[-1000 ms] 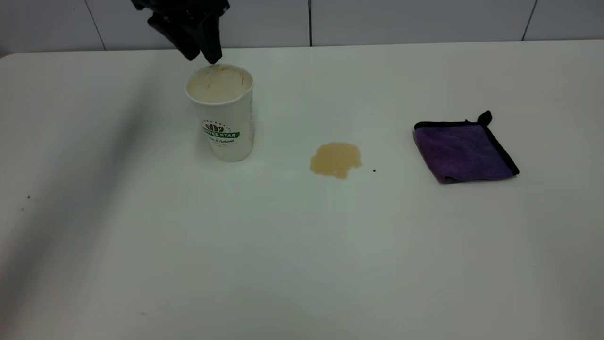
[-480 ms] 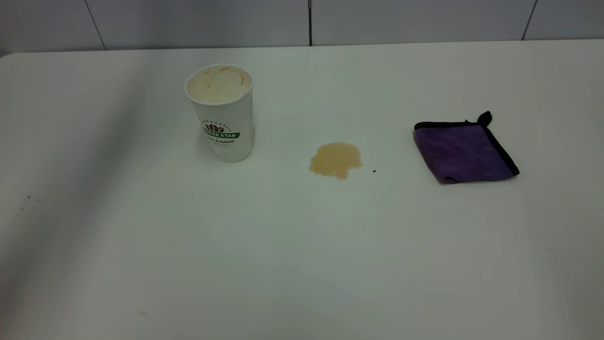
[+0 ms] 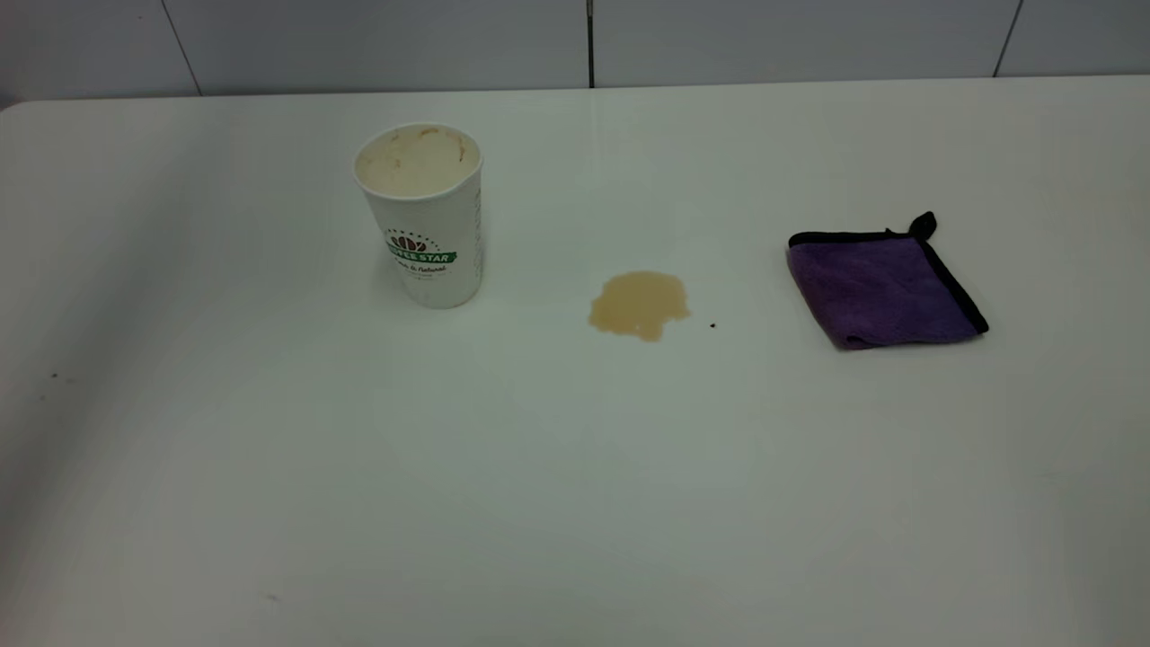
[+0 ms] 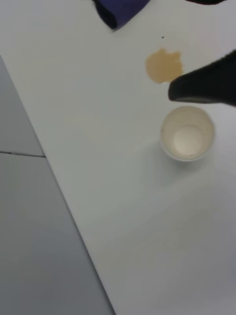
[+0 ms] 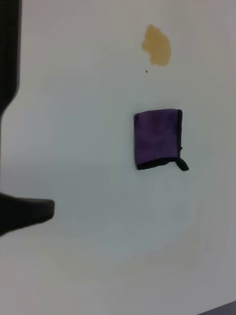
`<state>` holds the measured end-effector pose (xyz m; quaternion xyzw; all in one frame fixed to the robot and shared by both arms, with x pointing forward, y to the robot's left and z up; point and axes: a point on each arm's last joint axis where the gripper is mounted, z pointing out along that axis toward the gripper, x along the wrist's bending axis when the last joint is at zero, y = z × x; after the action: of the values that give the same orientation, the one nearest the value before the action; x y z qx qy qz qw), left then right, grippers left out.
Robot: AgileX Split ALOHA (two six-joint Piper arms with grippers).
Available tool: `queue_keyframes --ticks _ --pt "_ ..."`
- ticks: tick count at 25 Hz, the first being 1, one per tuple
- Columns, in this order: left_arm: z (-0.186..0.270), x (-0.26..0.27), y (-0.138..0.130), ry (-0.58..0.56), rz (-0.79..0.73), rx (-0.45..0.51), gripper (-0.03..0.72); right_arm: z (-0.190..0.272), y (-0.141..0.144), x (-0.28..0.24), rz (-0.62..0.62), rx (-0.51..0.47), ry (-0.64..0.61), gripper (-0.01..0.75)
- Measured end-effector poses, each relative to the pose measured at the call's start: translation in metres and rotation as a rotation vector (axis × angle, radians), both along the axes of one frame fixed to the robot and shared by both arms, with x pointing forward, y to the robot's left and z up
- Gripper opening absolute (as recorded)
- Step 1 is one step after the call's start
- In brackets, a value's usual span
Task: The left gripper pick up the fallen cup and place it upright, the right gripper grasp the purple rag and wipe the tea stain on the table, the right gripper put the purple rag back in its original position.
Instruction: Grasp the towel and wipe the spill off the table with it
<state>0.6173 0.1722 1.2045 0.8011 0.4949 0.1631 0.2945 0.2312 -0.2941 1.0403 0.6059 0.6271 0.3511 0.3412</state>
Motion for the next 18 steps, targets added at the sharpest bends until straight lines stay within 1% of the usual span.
queue_keyframes --ticks 4,9,12,18 --pt "0.003 -0.047 0.015 0.052 0.006 0.020 0.435 0.000 0.000 0.000 0.000 0.000 0.000 0.544" --pt "-0.020 -0.112 0.036 0.154 0.012 0.064 0.435 0.000 0.000 0.000 0.000 0.000 0.000 0.544" --pt "-0.041 -0.152 0.049 0.217 0.012 0.085 0.435 0.000 0.000 0.000 0.000 0.000 0.000 0.544" --pt "-0.103 -0.228 0.072 0.351 0.011 0.128 0.435 0.000 0.000 0.000 0.000 0.000 0.000 0.544"
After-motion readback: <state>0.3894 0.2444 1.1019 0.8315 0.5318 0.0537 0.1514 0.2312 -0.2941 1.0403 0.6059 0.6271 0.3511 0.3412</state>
